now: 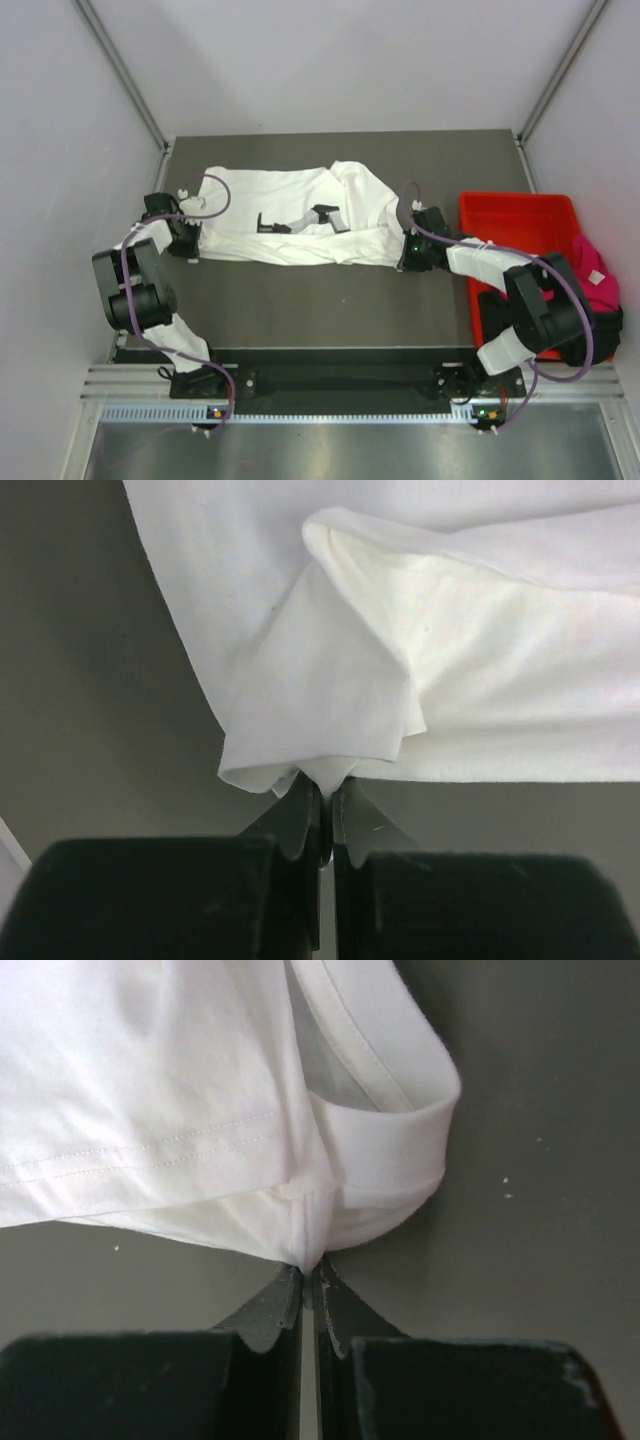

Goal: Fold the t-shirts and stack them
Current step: Fold the tshirt

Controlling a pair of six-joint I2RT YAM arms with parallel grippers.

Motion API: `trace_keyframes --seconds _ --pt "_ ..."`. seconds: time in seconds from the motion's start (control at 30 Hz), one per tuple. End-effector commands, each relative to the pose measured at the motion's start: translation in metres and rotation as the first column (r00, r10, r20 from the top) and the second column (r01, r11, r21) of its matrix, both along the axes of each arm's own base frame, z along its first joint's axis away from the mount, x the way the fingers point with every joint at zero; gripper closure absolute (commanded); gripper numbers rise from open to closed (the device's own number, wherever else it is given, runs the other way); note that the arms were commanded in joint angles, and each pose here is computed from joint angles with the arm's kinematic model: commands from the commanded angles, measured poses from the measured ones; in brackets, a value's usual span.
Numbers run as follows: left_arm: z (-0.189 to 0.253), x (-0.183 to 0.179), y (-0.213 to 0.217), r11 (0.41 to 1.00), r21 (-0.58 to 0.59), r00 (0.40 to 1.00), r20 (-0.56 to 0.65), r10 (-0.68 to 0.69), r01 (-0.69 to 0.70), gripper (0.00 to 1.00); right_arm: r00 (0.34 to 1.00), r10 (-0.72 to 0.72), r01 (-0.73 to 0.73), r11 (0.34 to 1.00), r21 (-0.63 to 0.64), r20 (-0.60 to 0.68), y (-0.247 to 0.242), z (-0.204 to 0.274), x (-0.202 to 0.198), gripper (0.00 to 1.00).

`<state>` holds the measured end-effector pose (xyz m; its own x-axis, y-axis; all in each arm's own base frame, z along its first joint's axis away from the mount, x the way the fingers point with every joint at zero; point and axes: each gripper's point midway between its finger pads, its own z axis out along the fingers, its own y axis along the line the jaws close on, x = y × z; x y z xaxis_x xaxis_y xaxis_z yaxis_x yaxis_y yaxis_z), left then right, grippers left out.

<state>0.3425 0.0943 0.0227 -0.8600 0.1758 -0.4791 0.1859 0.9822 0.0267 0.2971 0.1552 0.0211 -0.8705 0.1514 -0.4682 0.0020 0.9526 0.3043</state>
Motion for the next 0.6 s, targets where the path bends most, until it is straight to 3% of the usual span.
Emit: trace_keyframes --seconds 0.0,0.17,0.4,0.57 --pt "0.0 0.009 0.001 1.0 -0.01 1.0 0.019 -0.006 0.007 1.0 0.999 -0.033 0.033 0.998 -0.048 0.008 -0.017 0.008 -0.006 1.0" --pt "0.018 -0.028 0.023 0.999 0.033 0.999 -0.04 0.019 -0.017 1.0 0.997 -0.05 0.045 0.995 -0.086 -0.052 -0.039 0.017 -0.052 1.0" --pt "0.033 -0.125 -0.008 0.973 0.011 0.952 -0.211 -0.223 0.231 1.0 0.983 -0.038 0.042 0.999 0.019 -0.178 -0.036 0.021 -0.119 1.0" --pt "0.036 -0.161 0.004 0.958 0.118 0.929 -0.3 -0.215 0.26 1.0 0.972 -0.048 0.069 0.994 0.083 -0.232 -0.033 0.031 -0.15 1.0"
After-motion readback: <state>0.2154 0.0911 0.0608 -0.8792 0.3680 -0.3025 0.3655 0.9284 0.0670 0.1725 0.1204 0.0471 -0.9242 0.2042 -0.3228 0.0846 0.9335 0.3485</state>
